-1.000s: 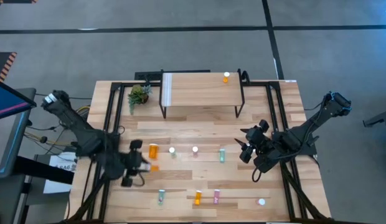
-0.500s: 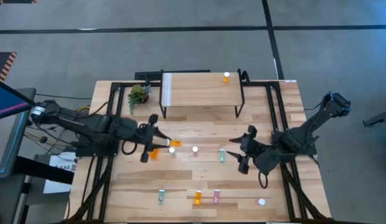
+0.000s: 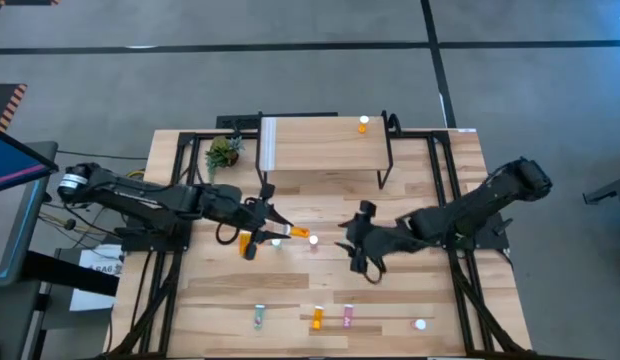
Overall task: Pick and place medicine bottles onto shelf by color
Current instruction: Put the left small orange pill bottle on the shelf aligned with the other small orange pill bottle
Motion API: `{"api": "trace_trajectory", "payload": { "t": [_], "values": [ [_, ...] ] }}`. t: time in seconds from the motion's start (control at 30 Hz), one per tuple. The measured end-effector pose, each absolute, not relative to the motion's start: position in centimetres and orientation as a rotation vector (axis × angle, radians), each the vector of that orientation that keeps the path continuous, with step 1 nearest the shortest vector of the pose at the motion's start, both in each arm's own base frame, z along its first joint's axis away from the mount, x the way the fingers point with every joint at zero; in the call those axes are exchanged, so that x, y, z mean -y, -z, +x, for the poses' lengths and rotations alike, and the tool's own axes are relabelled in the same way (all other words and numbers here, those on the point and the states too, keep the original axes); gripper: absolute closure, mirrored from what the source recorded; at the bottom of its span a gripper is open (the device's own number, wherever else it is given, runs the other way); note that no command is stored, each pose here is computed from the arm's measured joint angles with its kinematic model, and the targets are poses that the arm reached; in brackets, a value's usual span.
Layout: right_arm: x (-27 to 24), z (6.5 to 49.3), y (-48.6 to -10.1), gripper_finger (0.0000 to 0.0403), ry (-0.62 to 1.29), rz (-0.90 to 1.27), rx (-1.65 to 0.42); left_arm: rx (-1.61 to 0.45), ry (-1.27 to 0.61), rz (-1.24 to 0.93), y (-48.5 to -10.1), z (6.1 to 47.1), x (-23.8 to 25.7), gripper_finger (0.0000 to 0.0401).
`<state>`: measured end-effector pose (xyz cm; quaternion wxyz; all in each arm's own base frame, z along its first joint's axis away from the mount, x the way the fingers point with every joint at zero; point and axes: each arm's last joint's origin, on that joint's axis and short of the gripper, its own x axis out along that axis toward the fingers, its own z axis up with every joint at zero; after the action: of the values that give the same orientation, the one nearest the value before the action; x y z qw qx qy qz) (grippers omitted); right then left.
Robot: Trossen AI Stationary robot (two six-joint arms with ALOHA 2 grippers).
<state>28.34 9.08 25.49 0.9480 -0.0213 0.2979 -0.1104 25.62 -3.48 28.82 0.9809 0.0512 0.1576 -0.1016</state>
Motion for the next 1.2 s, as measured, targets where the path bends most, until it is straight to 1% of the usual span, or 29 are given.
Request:
{"api": "trace_trajectory", "payload": {
  "t": [0.07,0.17,0.4,0.53,0.77,1.0,1.2],
  "values": [
    [-8.4,28.5,-25.6,0.0155,0.209,-0.034,-0.602,-0.329,0.203,0.103,-28.6,25.7,3.5,0.0287],
    [-7.3,27.3,-25.4,0.0155,0.181,-0.029,-0.535,-0.349,0.176,0.110,-28.1,26.0,3.4,0.0287],
    [-4.1,21.5,-23.3,0.0155,0.152,0.129,-0.244,-0.301,0.170,0.108,-28.0,27.0,3.6,0.0287],
    [-3.5,19.9,-22.9,0.0155,0.131,0.177,-0.093,-0.242,0.160,0.107,-27.7,28.2,3.7,0.0287],
    [-4.3,20.4,-22.7,0.0155,0.064,0.139,-0.062,-0.282,0.162,0.116,-25.3,30.1,3.9,0.0287],
    [-4.6,21.9,-21.2,0.0155,0.061,0.085,-0.074,-0.262,0.153,0.115,-25.2,30.4,3.9,0.0287],
    [-5.2,24.5,-21.2,0.0155,0.047,0.011,-0.087,-0.269,0.153,0.114,-25.2,30.4,3.9,0.0287]
  ]
}}
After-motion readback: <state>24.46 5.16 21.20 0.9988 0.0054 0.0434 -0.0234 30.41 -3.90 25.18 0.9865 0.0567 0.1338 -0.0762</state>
